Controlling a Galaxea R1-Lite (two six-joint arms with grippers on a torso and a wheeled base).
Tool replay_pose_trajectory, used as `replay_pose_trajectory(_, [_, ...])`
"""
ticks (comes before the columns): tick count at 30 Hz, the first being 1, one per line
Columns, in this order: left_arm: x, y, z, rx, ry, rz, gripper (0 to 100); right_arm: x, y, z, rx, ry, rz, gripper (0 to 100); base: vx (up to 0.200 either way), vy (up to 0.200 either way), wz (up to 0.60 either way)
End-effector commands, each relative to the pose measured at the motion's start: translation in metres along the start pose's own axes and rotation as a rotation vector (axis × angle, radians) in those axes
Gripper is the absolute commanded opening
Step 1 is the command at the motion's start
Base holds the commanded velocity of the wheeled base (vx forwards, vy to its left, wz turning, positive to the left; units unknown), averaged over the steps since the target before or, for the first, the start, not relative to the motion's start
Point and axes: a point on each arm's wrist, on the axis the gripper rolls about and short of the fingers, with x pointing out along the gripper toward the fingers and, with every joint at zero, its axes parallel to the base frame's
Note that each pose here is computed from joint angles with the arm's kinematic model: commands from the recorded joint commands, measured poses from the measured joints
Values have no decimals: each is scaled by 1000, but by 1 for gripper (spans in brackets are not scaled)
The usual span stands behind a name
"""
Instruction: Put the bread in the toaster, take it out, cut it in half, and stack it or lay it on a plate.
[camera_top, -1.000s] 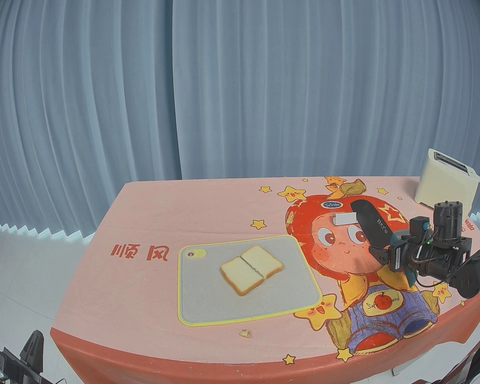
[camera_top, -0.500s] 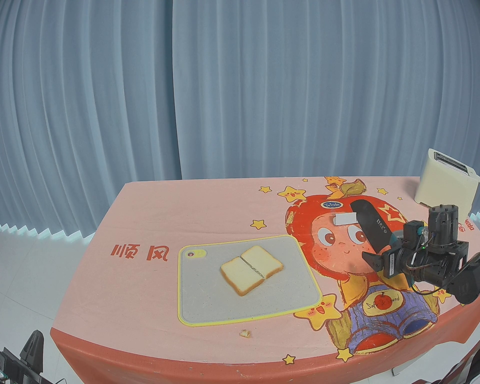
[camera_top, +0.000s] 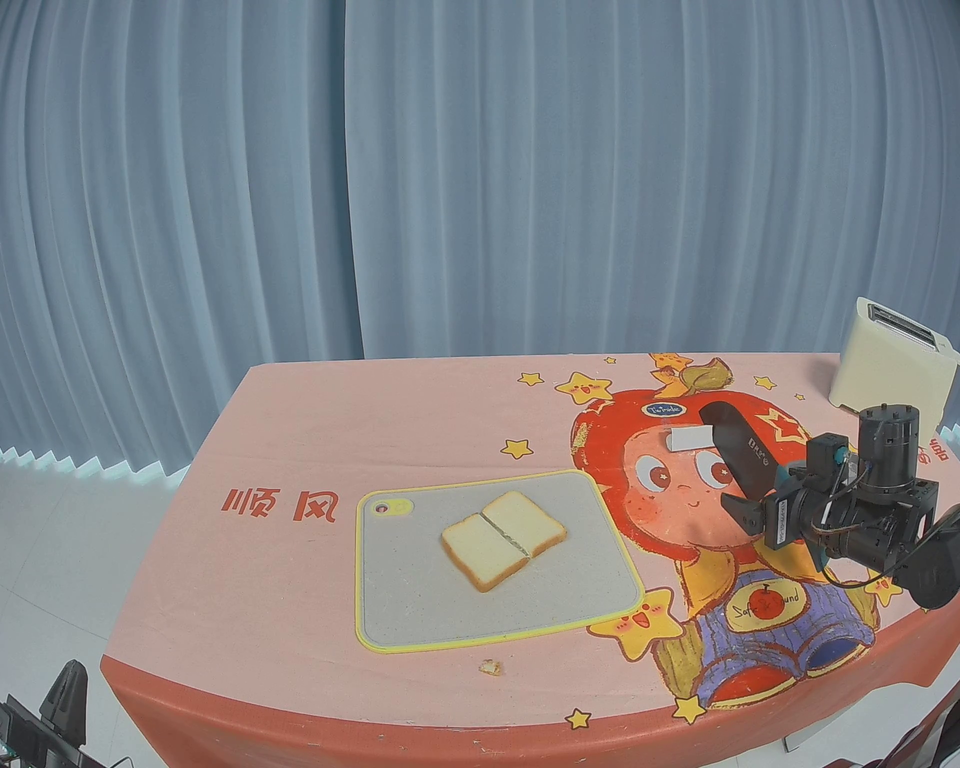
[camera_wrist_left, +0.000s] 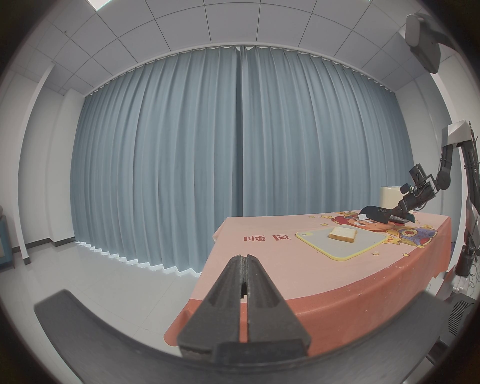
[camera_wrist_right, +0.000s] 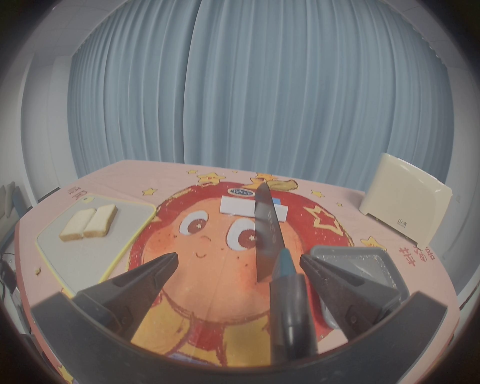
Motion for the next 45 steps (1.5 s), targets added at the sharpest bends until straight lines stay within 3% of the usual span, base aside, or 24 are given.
replay_pose_trajectory(1, [0, 0, -5, 0, 1, -1, 0, -1, -1, 2, 4, -24, -3, 100, 0, 0, 0])
replay_pose_trajectory(6, [0, 0, -5, 0, 1, 1, 0, -1, -2, 5, 12, -94, -16, 100, 0, 0, 0])
replay_pose_trajectory(27, [0, 0, -5, 0, 1, 1, 0, -13, -9, 14, 16, -151, -40, 100, 0, 0, 0])
replay_pose_trajectory(36, [0, 0, -5, 0, 1, 1, 0, -37, -10, 26, 21, -241, -40, 100, 0, 0, 0])
replay_pose_trajectory(45, [0, 0, -5, 0, 1, -1, 0, -47, -10, 29, 9, -273, -38, 100, 0, 0, 0])
